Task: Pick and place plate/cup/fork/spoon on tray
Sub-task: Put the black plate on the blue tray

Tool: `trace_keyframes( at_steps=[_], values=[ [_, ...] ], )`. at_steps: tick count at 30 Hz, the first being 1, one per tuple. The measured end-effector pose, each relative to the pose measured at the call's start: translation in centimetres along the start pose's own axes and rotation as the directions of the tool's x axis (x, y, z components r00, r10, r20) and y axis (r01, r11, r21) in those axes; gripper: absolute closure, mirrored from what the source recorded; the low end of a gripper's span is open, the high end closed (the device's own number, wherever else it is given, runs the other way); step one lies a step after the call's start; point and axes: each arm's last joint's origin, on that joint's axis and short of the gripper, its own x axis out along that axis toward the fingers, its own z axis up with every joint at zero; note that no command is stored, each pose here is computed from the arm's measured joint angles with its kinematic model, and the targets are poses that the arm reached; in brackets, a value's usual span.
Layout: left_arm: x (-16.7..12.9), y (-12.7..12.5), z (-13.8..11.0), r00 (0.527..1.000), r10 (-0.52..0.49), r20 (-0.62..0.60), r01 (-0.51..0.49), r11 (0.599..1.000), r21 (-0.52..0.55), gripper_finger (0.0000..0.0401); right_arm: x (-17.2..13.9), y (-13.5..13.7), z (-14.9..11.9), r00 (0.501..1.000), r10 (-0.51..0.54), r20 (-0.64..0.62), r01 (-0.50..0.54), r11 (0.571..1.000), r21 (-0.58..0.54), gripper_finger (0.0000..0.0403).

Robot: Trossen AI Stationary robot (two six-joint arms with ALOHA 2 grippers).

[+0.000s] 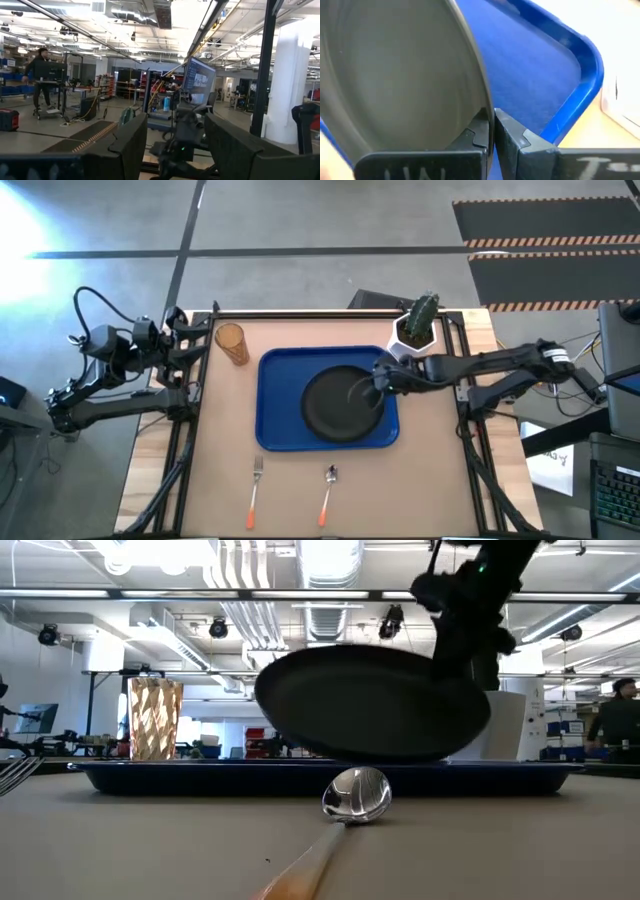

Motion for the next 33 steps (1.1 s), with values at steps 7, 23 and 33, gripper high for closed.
trace_keyframes(
  at_steps=[7,23,33],
  values=[
    [0.0,0.0,0.0,1.0,0.0,0.001,0.0,1.0,0.001,0.022,3.4,-0.3,0.4,0.997,-0.045,-0.069,0.043,0.999,-0.025,0.0395],
    [0.0,0.0,0.0,1.0,0.0,0.0,0.0,1.0,0.001,0.022,11.5,0.5,-1.3,0.953,-0.038,-0.299,0.01,0.996,-0.093,0.0393],
    [0.0,0.0,0.0,1.0,0.0,0.0,0.0,1.0,0.0,0.022,9.0,0.0,-0.3,0.974,-0.038,-0.225,0.011,0.993,-0.12,0.0362]
  ],
)
